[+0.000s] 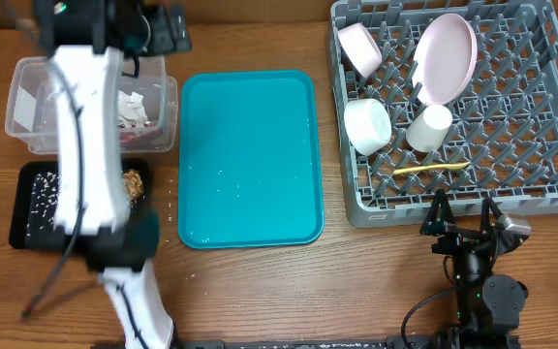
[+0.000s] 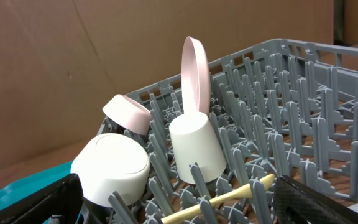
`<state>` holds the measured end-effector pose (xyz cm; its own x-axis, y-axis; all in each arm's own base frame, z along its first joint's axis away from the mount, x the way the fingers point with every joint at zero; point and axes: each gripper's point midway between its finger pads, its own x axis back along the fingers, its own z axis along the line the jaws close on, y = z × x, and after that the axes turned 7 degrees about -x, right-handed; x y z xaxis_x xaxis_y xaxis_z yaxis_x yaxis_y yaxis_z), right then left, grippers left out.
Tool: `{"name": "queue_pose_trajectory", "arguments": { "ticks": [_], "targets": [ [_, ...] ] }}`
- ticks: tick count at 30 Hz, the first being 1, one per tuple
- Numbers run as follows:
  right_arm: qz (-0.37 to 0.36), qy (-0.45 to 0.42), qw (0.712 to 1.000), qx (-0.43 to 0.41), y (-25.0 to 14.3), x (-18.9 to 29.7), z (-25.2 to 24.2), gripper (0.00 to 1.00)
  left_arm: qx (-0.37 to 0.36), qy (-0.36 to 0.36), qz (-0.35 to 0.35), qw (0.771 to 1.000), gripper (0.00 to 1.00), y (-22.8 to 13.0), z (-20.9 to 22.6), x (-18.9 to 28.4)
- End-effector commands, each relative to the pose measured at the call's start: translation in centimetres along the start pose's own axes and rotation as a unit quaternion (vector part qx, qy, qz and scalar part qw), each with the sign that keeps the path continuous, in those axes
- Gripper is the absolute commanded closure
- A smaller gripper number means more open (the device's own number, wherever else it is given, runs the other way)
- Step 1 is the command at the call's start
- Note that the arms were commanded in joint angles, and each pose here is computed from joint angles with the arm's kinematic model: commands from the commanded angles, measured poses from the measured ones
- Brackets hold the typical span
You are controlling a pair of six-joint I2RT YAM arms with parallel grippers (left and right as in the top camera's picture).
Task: Sort waste into correct bins and load items into the dishwasher
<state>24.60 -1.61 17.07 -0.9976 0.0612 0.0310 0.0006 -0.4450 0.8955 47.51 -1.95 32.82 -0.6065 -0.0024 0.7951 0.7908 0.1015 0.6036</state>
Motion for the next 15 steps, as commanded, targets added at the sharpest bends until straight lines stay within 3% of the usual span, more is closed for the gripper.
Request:
{"name": "queue_pose_trajectory", "arguments": {
  "ticks": [1,6,15],
  "targets": [
    [-0.005,0.001,1.0,0.002,0.0,0.0,-0.1,0.0,-0.078,-0.032,-0.135,0.987,0.0,1.7,-1.5,9.9],
    [-0.005,0.001,1.0,0.002,0.0,0.0,-0.1,0.0,-0.126,-0.047,-0.225,0.965,0.0,-0.7,-1.5,13.0],
    [-0.005,0.001,1.0,0.002,0.0,0.0,-0.1,0.0,-0.107,-0.038,-0.303,0.946,0.0,-13.0,1.6,10.4]
  ]
}}
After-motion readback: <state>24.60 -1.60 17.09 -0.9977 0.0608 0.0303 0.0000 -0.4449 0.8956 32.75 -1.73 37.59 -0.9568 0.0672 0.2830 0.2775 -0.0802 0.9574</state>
